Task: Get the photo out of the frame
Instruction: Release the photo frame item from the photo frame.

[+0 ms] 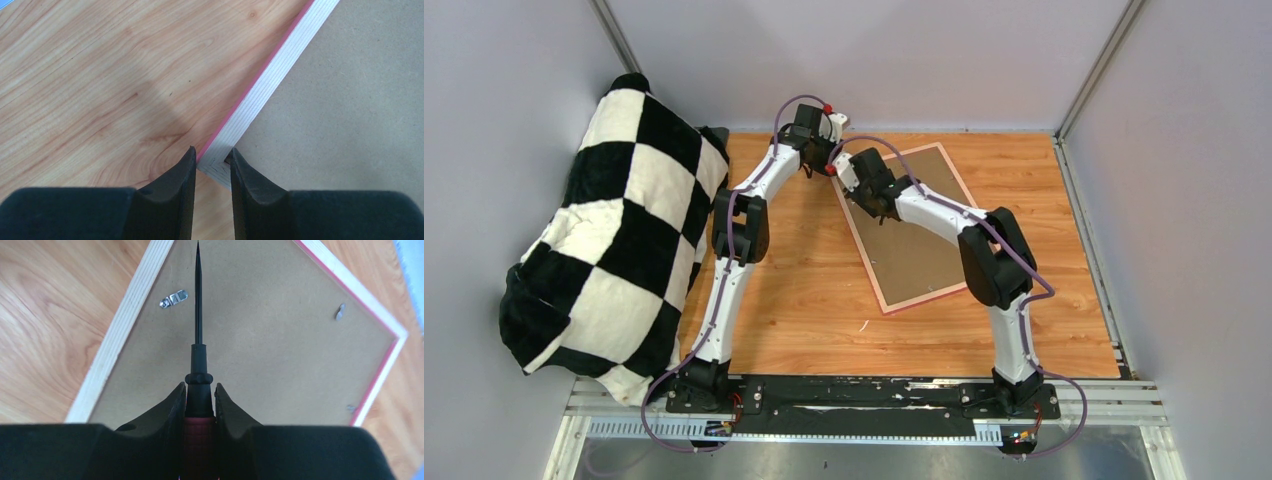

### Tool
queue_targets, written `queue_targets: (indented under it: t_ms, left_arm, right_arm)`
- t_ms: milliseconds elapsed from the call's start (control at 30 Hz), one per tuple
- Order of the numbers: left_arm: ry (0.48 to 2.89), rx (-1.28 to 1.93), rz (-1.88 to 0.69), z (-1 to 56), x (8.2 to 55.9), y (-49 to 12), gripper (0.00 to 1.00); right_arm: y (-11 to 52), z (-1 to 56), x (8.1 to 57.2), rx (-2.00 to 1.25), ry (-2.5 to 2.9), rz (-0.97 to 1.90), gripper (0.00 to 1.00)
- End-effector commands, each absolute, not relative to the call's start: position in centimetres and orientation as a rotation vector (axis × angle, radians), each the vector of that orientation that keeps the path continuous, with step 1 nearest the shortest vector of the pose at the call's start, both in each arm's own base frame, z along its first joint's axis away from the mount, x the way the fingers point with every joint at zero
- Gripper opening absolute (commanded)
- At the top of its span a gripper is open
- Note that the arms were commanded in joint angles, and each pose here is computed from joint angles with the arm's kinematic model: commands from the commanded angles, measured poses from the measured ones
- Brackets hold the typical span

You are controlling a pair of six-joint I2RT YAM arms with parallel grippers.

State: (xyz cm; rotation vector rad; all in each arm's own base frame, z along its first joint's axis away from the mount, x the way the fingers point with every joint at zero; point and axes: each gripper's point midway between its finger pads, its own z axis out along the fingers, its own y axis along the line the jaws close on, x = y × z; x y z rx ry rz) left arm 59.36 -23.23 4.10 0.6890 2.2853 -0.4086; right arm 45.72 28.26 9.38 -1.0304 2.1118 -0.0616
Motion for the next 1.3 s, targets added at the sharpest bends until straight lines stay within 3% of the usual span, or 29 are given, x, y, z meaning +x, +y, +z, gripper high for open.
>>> queue_targets:
  t_ms: [0, 200, 467, 1267]
  left_arm:
    - [2.52, 0.741, -0.463, -1.9, 54.1, -23.6, 0.0]
    - [2.521, 0.741, -0.463, -1.9, 54.1, -23.6, 0.0]
    - [2.521, 0.74, -0.462, -1.9, 54.1, -23.5, 0.0]
    - [2.522, 0.739, -0.46, -1.9, 54.1, -23.6, 0.0]
  right_arm:
    - [27.9, 9.1, 46.4, -1.388, 1.927, -0.288, 0.0]
    - [27.1, 10.5, 48.2, -1.662, 1.658, -0.534, 0.0]
    - [27.3, 9.5, 48.1, -1.869, 1.513, -0.624, 0.0]
    - [25.1, 8.6, 47.1, -2.079, 1.442, -0.794, 0.0]
